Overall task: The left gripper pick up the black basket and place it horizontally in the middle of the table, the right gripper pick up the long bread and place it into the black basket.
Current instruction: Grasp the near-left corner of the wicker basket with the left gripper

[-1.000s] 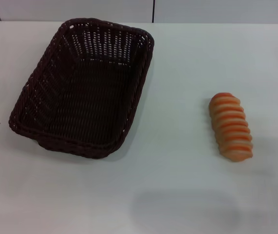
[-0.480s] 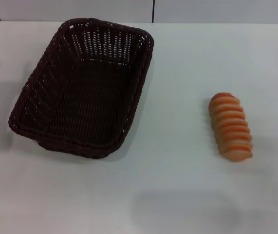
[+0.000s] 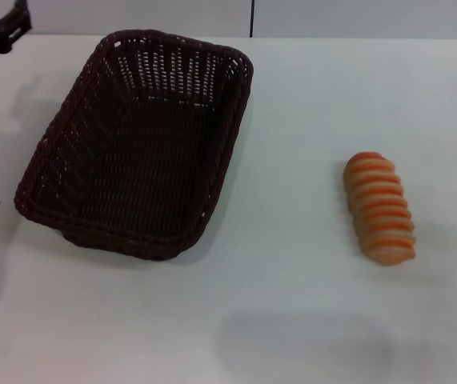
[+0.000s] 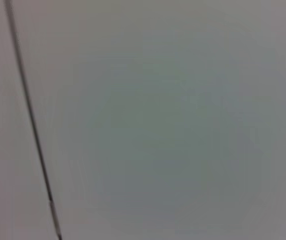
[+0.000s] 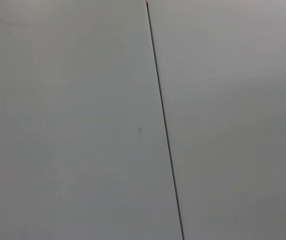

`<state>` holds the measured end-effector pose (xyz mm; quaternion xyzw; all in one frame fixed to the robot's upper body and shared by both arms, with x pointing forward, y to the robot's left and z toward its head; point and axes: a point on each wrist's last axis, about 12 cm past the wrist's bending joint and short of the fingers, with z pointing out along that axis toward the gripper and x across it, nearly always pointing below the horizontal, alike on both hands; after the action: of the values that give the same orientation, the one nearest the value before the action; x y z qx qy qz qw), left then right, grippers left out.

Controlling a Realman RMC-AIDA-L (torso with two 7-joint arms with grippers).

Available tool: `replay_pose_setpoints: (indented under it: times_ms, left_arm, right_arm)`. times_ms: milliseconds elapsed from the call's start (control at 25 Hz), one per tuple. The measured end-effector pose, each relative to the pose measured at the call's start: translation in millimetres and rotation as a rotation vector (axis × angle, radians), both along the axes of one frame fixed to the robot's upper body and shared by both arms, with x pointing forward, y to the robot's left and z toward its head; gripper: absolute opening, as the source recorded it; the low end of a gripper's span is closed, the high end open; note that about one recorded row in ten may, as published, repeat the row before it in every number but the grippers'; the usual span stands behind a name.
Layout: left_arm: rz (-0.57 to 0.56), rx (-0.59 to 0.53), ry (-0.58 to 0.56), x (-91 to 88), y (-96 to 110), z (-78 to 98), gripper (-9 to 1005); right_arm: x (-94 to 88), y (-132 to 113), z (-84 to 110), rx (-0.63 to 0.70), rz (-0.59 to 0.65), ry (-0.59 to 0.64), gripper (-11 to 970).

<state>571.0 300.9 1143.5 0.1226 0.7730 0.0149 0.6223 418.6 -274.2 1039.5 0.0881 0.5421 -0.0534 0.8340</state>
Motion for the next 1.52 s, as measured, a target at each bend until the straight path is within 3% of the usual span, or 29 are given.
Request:
replay_pose_setpoints:
  times_ms: [240,360,560,1040,1520]
  left_arm:
    - [-0.041,0.135,0.129,-2.3,-27.3,34.1,752]
    - [-0.069,0.185,0.256,-3.4,-42.3,54.9,749]
    - [-0.126,0.177,0.372,-3.6,-50.5,62.4,744]
    - [-0.136,0.183,0.508,5.8,-49.8,46.8,731]
    - [-0.133,0.197,0.617,16.0,-49.5,18.6,717]
  right_arm:
    - [4.0,-0.2,-0.6,-0.002,0.003,0.01,772]
    - [5.4,0.0,-1.0,-0.003,0.006,0.015,772]
    - [5.9,-0.6,-1.8,-0.008,0.009,0.02,772]
    - [3.9,-0.5,-1.7,-0.008,0.009,0.016,772]
    - [4.8,0.4,-1.9,-0.009,0.016,0.02,772]
